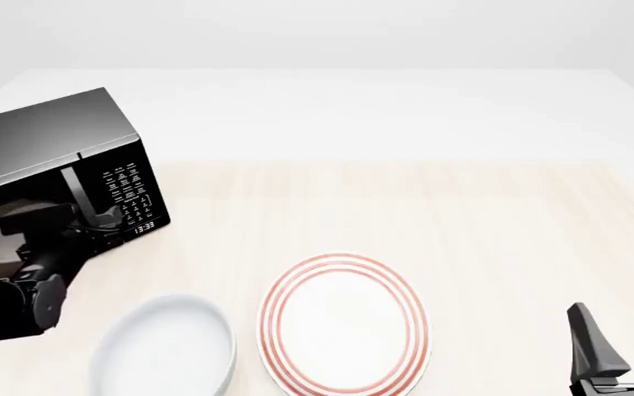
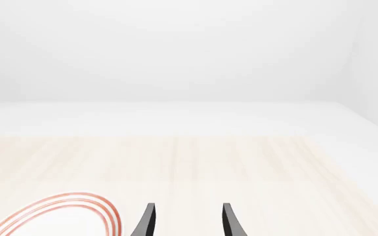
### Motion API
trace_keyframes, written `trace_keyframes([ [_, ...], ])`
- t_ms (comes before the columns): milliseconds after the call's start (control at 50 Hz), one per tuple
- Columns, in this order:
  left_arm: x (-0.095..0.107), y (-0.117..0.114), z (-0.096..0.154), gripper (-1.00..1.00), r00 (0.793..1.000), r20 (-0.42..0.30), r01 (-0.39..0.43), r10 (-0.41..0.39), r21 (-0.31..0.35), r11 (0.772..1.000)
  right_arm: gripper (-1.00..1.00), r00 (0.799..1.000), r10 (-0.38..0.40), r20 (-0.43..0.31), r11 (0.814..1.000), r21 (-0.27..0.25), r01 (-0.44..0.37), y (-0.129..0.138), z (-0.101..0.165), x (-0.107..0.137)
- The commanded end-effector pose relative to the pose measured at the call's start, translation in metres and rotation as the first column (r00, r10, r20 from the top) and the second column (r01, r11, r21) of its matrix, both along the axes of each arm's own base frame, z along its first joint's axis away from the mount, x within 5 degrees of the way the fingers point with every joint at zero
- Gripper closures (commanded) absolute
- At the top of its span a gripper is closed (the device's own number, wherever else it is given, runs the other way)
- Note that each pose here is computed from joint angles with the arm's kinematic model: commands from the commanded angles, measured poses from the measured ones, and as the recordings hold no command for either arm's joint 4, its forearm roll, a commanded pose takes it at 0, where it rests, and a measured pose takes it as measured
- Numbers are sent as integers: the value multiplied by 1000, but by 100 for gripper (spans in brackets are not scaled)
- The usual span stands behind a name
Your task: Open the microwave.
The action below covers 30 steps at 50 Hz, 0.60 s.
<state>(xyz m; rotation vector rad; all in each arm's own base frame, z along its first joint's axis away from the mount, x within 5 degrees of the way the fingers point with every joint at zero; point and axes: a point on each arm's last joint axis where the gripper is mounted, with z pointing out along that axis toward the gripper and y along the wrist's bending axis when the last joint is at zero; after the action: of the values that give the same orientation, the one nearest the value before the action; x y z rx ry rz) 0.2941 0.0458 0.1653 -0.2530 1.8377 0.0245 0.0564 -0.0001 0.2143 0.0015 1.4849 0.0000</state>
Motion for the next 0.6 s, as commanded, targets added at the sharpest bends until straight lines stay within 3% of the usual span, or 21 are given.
trace_keyframes([
  [20,4,2,-6,-100,1000,-9,-4,4,-3,1000,-100,1000,0,0,1000,0,0,0,0,0],
  [600,10,1,-6,-100,1000,-5,2,-2,-5,1000,-100,1000,0,0,1000,0,0,0,0,0],
])
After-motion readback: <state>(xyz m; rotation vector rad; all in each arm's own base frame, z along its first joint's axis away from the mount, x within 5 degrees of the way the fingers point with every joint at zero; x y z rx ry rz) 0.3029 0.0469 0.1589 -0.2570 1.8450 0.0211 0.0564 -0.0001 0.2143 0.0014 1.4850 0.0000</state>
